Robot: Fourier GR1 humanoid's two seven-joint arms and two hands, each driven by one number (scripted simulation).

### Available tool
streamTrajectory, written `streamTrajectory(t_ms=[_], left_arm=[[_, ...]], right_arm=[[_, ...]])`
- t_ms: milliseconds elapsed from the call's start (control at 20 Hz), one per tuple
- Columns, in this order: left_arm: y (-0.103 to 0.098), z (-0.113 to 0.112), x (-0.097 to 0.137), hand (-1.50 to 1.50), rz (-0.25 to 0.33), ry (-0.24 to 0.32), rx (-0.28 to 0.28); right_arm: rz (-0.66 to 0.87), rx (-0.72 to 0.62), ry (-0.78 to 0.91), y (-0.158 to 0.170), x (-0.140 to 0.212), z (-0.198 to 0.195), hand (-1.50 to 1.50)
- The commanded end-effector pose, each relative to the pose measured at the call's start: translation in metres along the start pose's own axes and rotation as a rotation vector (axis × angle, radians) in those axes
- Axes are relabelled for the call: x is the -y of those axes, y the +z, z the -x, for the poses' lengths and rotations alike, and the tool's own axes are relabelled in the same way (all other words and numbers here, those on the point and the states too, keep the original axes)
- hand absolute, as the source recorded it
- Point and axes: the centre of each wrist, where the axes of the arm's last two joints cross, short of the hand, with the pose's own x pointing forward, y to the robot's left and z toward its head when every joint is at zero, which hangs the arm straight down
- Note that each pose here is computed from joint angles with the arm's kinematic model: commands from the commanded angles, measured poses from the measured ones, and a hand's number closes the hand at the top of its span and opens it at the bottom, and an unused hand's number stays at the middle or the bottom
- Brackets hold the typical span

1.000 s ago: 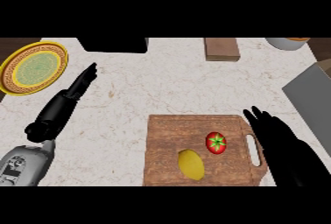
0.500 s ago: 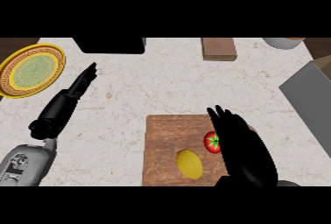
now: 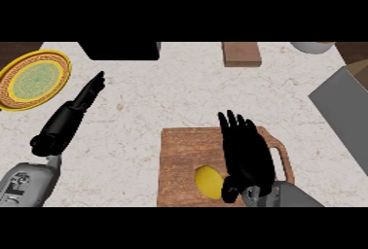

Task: Pick the tomato from the cutting board and place it in the cardboard box

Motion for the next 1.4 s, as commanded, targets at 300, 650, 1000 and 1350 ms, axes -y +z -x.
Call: streamTrajectory(t_ms=[300,650,1000,1350], left_arm=[[0.000,-0.010,-0.003,0.00,-0.014,-0.014,0.010],[0.003,-0.004,-0.003,0.00,-0.002,0.008,-0.002],[-0.008,-0.005,0.003,0.00,-0.016,0.009,-0.006],[0.008,-0.003,-0.002,0.00,0.002,0.001,-0.007]], right_arm=[[-0.037,-0.221,0.119,-0.009,-0.029,-0.001,-1.50],[-0.048,-0.226,0.092,-0.024,-0.026,0.005,-1.50],[-0.102,-0.198,0.102,-0.034,-0.060,0.012,-1.50],[-0.088,-0.285,0.124,-0.044,-0.058,0.022,-1.50]])
